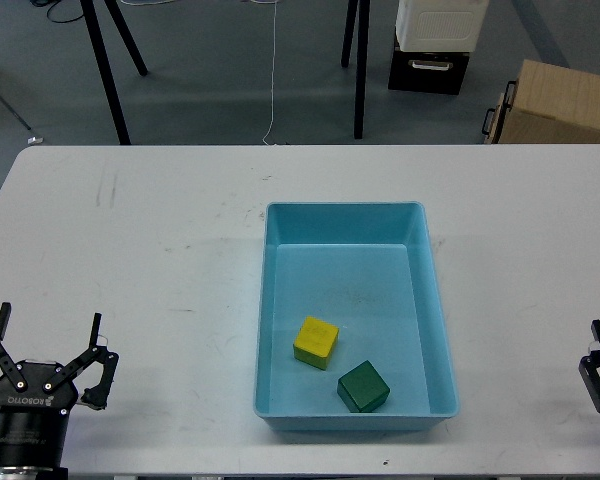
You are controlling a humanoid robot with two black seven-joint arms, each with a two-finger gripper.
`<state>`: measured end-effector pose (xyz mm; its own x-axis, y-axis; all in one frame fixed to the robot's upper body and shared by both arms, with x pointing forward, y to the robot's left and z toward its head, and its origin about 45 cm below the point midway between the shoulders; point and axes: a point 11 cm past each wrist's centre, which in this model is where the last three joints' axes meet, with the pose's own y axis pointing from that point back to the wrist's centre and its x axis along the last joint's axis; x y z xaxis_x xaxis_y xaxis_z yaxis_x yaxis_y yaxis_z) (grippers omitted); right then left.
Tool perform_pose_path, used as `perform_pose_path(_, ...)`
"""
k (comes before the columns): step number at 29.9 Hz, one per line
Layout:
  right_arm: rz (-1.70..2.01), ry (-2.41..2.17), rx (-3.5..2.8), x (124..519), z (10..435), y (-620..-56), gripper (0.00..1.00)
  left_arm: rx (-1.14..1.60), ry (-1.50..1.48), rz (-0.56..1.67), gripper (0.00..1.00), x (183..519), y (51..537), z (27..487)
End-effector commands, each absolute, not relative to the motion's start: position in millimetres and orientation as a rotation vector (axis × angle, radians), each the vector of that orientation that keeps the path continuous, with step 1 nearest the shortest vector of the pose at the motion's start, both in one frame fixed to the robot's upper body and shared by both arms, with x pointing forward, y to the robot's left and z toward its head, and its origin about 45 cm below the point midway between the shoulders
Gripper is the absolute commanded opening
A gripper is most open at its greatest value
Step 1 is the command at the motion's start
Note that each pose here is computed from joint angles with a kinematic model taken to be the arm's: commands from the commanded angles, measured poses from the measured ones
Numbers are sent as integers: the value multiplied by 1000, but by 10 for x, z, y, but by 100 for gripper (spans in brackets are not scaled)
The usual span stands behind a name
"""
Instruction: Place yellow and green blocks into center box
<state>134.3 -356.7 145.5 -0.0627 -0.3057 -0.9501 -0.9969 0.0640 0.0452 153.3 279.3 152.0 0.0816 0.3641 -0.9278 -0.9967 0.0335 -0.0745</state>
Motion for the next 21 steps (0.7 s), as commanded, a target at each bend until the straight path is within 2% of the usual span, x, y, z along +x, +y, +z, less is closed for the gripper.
perform_pose_path(1,1078,1493,-1407,1316,1422,-3398,100,-944,897,1305,100,1478,2800,1487)
perform_pose_path(9,1137,1444,-1456,1262,1405,-3057,100,-934,904,1307,100,1465,2792,1462)
perform_pose_path(21,1130,1455,-1455,1253,1403,-3083,100,-918,936,1292,100,1435,2697,1406)
